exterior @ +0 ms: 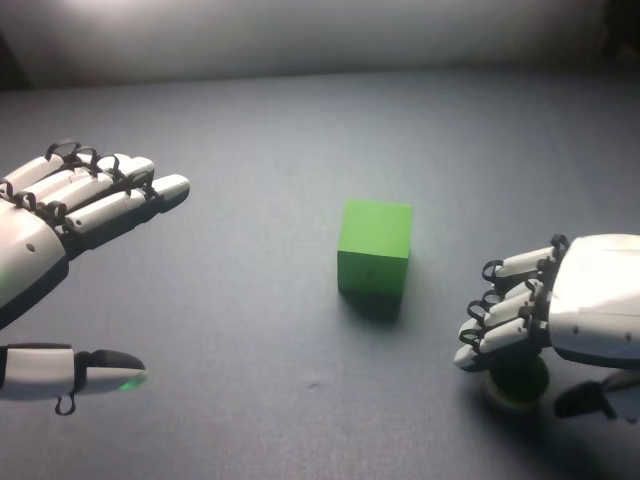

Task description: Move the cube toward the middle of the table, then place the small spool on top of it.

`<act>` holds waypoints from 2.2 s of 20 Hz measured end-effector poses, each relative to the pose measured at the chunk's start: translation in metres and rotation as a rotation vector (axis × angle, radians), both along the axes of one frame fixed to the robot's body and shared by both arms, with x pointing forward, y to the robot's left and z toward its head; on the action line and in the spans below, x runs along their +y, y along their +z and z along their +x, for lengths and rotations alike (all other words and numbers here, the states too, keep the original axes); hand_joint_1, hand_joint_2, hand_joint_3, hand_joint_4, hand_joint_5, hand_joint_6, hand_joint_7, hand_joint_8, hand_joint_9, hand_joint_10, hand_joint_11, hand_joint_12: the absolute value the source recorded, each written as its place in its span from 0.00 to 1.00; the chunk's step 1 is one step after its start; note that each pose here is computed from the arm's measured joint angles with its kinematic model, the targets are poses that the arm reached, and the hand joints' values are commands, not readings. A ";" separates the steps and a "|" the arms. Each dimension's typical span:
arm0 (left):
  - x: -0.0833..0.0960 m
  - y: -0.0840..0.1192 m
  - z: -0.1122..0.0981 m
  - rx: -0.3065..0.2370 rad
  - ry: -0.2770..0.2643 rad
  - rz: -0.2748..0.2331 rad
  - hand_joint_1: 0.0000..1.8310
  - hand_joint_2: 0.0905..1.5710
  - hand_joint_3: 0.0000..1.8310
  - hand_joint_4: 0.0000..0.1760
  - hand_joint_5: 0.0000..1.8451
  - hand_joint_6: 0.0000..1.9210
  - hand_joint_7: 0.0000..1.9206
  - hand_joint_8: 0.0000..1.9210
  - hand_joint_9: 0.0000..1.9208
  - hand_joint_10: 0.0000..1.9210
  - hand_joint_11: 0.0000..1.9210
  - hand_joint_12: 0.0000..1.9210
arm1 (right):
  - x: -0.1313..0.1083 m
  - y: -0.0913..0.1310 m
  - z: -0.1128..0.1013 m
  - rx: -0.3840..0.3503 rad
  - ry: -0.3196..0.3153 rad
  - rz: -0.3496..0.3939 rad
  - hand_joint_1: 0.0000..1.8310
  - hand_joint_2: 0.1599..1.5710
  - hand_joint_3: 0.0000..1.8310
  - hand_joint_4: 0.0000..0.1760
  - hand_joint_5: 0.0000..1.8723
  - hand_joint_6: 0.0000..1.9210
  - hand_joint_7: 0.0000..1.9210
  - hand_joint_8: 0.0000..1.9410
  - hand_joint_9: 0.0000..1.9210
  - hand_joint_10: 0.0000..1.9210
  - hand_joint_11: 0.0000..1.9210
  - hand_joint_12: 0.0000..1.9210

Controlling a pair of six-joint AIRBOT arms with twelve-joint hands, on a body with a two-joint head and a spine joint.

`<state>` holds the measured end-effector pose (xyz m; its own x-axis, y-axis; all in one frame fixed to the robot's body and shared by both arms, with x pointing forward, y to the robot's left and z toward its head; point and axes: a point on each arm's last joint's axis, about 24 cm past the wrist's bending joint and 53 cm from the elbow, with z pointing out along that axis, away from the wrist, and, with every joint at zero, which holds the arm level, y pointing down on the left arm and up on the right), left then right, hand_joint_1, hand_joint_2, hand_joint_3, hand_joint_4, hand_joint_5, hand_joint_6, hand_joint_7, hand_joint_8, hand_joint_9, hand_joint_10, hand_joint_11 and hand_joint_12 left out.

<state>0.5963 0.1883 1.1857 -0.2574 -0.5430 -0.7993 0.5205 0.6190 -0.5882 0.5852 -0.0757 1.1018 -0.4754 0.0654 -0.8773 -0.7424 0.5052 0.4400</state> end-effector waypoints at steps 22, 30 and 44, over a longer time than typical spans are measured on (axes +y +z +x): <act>-0.001 -0.008 0.002 0.023 -0.002 0.004 0.40 0.55 0.00 0.82 0.07 0.00 0.06 0.00 0.07 0.00 0.00 0.24 | 0.022 0.113 0.084 -0.187 -0.117 0.291 0.66 0.69 0.00 0.04 0.49 0.57 0.51 0.50 0.48 0.28 0.21 0.75; -0.004 -0.009 0.003 0.029 -0.013 -0.001 0.42 0.56 0.00 0.87 0.05 0.00 0.05 0.00 0.06 0.00 0.00 0.20 | 0.058 0.118 0.101 -0.226 -0.114 0.260 0.67 0.66 0.00 0.09 0.53 0.50 0.56 0.45 0.52 0.26 0.27 0.73; -0.004 -0.009 0.004 0.028 -0.013 -0.008 0.46 0.54 0.00 0.94 0.05 0.00 0.04 0.00 0.04 0.00 0.00 0.17 | 0.068 0.100 0.105 -0.231 -0.125 0.180 0.52 0.55 0.00 0.25 0.16 0.00 0.25 0.00 0.32 0.03 0.09 0.55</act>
